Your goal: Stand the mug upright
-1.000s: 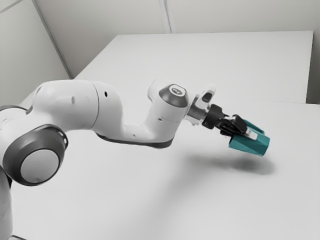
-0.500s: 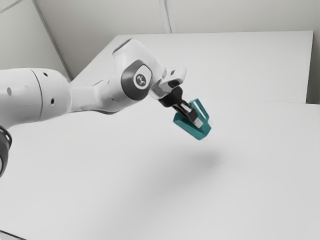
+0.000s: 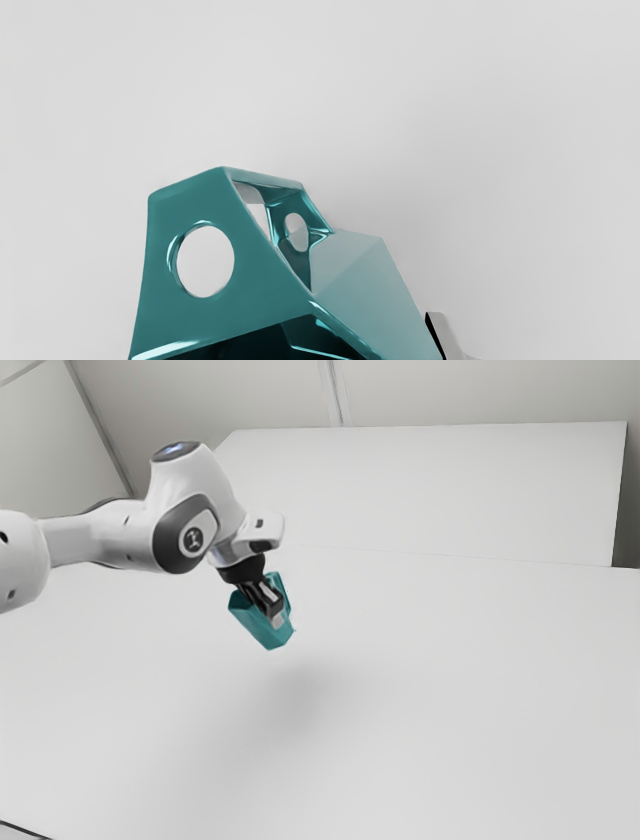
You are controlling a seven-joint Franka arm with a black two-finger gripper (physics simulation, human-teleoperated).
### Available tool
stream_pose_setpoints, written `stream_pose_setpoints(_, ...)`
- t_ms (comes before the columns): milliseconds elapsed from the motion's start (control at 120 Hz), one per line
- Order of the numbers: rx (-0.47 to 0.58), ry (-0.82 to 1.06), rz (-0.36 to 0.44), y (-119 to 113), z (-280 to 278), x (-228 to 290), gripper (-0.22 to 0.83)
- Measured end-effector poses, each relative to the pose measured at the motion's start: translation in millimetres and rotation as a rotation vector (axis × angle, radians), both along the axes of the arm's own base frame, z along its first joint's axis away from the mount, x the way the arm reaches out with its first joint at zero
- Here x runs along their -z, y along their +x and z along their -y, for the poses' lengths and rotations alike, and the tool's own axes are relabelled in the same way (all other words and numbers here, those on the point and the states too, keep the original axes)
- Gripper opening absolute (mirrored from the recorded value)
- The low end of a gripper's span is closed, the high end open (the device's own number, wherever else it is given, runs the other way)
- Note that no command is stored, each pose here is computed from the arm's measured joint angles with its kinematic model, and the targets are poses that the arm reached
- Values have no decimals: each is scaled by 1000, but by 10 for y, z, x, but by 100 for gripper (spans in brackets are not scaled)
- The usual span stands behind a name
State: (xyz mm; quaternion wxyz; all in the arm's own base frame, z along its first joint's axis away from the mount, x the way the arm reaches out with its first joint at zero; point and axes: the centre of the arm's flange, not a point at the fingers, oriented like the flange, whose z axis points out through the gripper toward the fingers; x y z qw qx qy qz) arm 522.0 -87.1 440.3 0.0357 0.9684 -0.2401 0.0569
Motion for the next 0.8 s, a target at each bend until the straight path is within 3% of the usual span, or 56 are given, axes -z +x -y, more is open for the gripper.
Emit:
stream_pose_setpoints(200, -38, 78, -15, -209, -238, 50, -17)
stream_pose_setpoints(575, -141, 185, -92, -151, -746, 581, -17)
stream_pose_setpoints(800, -166, 190, -77, -63, -777, 776, -17)
